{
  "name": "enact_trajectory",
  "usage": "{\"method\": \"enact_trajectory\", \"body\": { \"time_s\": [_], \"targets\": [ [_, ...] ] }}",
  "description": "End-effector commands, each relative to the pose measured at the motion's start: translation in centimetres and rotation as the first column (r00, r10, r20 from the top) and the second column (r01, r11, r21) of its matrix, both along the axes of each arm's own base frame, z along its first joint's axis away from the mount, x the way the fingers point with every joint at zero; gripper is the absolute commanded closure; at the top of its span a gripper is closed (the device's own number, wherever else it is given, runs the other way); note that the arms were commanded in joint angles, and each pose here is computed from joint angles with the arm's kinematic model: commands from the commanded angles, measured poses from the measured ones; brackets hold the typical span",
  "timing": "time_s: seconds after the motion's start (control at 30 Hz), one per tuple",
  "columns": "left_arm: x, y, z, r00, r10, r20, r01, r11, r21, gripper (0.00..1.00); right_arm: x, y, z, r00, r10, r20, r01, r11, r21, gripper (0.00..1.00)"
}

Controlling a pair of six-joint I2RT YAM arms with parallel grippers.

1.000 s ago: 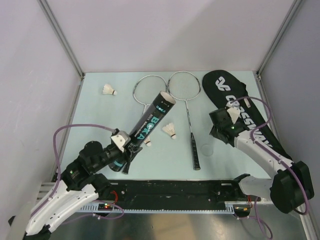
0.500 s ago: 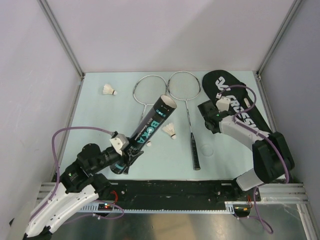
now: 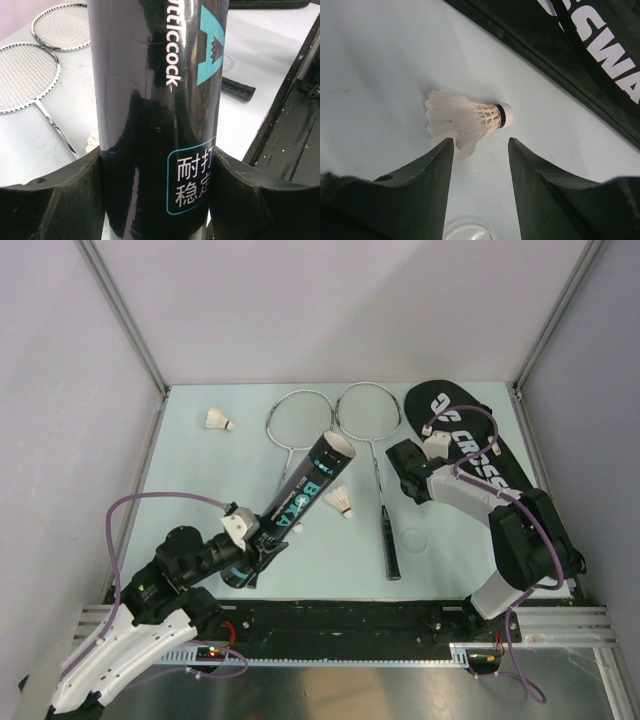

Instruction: Pack up the badminton gear

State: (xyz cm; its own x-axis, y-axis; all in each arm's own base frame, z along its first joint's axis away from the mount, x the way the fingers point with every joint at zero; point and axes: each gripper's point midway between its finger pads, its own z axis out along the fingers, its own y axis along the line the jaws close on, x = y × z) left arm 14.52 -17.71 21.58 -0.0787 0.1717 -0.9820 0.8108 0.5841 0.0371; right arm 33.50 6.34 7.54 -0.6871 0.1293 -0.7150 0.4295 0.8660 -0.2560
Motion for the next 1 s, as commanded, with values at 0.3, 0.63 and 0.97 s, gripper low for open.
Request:
{"method": "enact_trajectory", "body": {
  "time_s": [0.3,0.63,0.97],
  "targets": [
    [0.6,-0.3,2.4,0.997,0.008,0.078,-0.003,0.998,-0.067,0.68,0.5,-0.9,0.8,0.999,-0.045,0.012,0.046,0.997,-0.063,0.74],
    [1.0,-0.3,1.8,0.996,0.018,0.082,-0.015,0.999,-0.034,0.67,-0.1,-1.2,6.5,0.995,-0.004,0.099,0.005,1.000,-0.012,1.00],
    [1.5,0.1,1.8,0.984,-0.021,0.176,0.005,0.996,0.091,0.65,-4.4,8.6,23.2,0.722,0.402,0.563,-0.669,0.613,0.420,1.00]
  ]
}}
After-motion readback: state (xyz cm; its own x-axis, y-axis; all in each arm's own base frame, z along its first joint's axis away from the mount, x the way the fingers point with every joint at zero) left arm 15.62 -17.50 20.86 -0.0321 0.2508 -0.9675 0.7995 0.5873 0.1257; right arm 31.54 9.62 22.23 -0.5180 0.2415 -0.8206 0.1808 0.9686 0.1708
